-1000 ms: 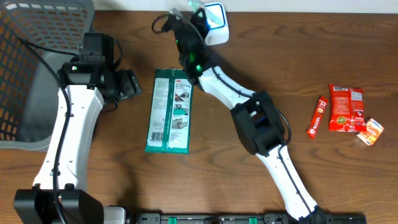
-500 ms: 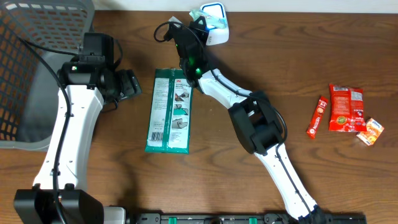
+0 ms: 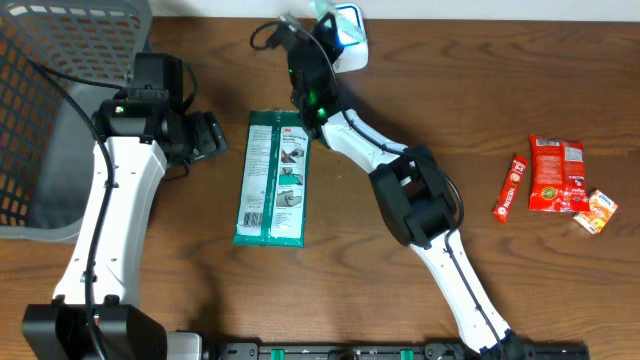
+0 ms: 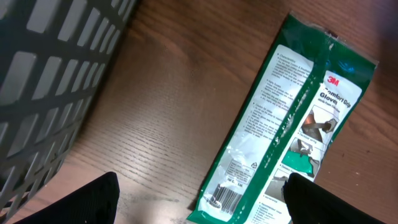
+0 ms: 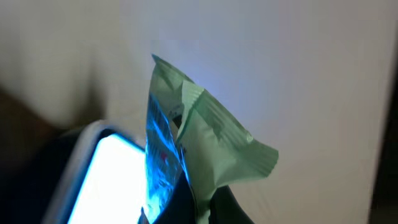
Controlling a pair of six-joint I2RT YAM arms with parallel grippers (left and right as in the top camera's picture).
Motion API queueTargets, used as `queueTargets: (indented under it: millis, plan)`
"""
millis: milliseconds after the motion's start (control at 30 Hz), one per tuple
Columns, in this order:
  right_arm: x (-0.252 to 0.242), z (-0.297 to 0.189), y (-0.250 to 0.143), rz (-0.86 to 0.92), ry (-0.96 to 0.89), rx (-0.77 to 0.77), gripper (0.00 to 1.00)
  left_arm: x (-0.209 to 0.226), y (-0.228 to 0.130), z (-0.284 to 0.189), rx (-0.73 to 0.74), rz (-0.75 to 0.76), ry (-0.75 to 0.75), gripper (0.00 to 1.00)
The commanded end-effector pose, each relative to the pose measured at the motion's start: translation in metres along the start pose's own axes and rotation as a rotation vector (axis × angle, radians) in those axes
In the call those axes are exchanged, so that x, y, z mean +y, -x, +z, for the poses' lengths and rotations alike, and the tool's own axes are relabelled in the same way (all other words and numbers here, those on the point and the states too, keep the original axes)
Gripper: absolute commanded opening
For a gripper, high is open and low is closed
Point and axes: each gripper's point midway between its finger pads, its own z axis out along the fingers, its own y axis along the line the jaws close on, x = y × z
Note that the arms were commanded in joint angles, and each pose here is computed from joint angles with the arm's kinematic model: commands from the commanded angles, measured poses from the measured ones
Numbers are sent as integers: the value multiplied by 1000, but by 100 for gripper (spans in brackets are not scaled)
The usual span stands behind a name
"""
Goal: Scan the item barcode
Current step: 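Hold the tissue pack in front of the scanner window, then carry the tissue pack right, lower it and open the gripper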
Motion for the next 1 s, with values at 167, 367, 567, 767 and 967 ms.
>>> queueTargets:
  millis: [167, 367, 567, 767, 967]
  plan:
    - [-135, -10, 25, 242, -115, 64, 1, 3, -3, 5, 17, -5, 10, 86]
    - [-187, -47, 19, 356, 113, 152, 1, 3, -3, 5, 18, -5, 10, 86]
    - [-197, -110, -28, 628, 493, 362, 1, 3, -3, 5, 18, -5, 10, 86]
    - [-187, -162, -97, 742, 821, 683, 1, 3, -3, 5, 18, -5, 10, 86]
    - [-181, -163, -176, 801, 822, 953, 1, 3, -3, 5, 18, -5, 10, 86]
